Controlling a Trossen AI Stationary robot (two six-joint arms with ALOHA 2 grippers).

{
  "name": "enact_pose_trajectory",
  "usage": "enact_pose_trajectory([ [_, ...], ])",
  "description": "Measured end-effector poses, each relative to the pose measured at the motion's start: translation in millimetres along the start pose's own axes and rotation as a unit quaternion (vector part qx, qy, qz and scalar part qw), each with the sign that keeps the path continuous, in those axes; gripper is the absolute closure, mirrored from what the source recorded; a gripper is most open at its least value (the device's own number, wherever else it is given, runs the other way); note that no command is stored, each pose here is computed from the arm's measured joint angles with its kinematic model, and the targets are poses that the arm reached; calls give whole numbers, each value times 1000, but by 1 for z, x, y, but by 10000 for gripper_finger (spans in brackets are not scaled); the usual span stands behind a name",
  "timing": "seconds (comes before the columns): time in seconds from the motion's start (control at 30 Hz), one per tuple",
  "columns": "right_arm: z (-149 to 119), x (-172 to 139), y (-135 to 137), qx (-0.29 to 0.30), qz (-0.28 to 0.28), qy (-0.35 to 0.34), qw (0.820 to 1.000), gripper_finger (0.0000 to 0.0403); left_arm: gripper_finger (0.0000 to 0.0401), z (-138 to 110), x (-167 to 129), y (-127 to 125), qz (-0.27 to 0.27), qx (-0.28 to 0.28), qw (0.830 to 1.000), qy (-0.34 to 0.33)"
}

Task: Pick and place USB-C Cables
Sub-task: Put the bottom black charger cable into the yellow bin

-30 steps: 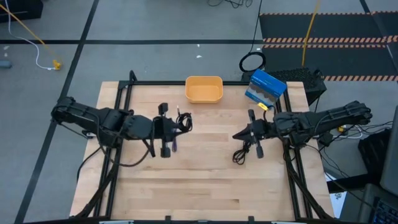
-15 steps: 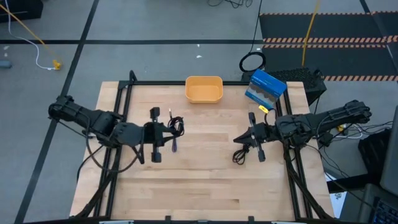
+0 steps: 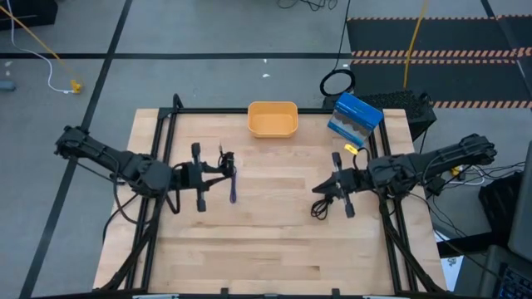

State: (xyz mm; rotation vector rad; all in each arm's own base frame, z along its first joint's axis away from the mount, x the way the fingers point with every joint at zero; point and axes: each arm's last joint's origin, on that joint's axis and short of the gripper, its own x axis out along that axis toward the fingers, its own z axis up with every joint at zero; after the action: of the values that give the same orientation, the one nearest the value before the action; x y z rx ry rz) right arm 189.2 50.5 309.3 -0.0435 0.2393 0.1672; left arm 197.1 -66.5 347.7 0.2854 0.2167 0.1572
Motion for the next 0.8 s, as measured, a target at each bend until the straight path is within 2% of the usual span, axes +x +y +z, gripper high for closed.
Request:
enact_pose_trajectory([
  [0.13,-5,2,-2,-23,-4,5,1000,403,355,-10,-7,8,14,-11,1000,-18],
  [0.33,-9,-2,-9,-39,-22,6,999,403,355,-29,-7,9,9,-15,999,-29],
  [0.8,-20,-38,-25,-56,-69,-42,995,403,355,-32,-4,7,3,-39,998,-47],
])
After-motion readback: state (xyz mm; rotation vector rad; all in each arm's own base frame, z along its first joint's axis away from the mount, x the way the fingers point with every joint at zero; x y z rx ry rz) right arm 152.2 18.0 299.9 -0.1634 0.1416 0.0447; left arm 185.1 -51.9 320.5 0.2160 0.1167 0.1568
